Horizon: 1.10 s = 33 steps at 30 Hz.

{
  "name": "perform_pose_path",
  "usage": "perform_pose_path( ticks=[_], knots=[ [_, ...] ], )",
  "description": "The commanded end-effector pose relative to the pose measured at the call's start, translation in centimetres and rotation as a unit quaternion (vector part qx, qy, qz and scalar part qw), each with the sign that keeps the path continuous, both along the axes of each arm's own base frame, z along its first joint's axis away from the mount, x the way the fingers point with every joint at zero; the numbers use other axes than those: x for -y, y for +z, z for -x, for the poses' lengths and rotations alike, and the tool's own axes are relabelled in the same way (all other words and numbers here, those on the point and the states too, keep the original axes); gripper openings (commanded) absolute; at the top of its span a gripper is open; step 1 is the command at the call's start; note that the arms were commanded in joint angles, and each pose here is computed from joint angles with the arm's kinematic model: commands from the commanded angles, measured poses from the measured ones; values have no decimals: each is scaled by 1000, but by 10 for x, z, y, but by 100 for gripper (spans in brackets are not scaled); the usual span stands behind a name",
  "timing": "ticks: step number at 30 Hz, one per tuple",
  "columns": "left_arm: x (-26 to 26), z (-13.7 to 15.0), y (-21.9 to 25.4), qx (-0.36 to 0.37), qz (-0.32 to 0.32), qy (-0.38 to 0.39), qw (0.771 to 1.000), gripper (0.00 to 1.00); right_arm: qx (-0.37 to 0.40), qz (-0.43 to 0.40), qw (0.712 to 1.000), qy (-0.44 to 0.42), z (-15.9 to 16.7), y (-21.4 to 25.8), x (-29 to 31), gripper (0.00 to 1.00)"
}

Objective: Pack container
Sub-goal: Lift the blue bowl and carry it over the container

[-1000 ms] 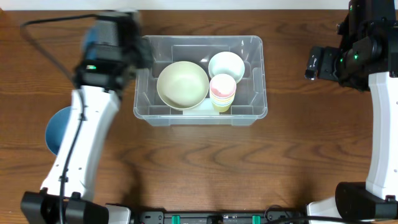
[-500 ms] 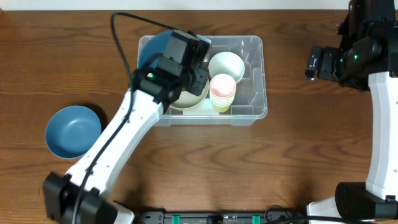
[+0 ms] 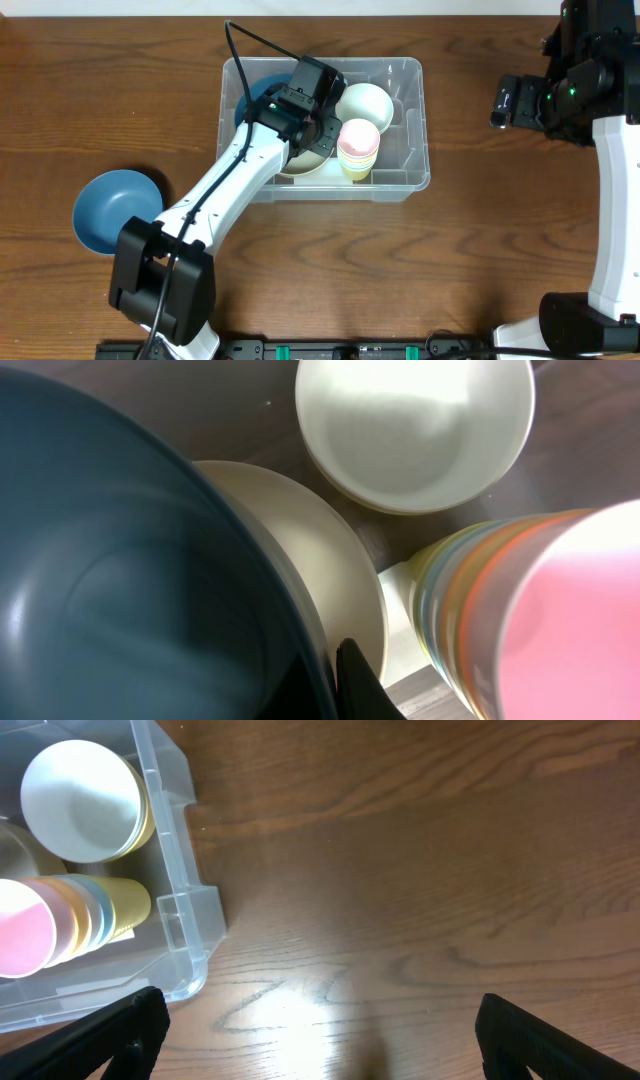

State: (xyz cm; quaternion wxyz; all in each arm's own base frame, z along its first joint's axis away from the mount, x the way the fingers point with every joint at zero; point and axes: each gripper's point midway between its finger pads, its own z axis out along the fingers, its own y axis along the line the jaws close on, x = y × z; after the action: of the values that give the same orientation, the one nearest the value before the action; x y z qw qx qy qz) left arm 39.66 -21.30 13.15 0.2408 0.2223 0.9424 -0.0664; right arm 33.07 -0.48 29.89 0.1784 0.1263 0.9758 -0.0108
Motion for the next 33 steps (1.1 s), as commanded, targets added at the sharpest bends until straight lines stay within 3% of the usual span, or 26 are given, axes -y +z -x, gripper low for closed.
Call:
perform_pose_path(
  ticks=[1,33],
  knots=[
    [-1,-5,1,8,-6,4,1000,6,5,1,1000,3,2,3,1,99],
    [-2,8,-6,-32,6,27,999,6,5,1,1000,4,2,3,1,99]
  ],
)
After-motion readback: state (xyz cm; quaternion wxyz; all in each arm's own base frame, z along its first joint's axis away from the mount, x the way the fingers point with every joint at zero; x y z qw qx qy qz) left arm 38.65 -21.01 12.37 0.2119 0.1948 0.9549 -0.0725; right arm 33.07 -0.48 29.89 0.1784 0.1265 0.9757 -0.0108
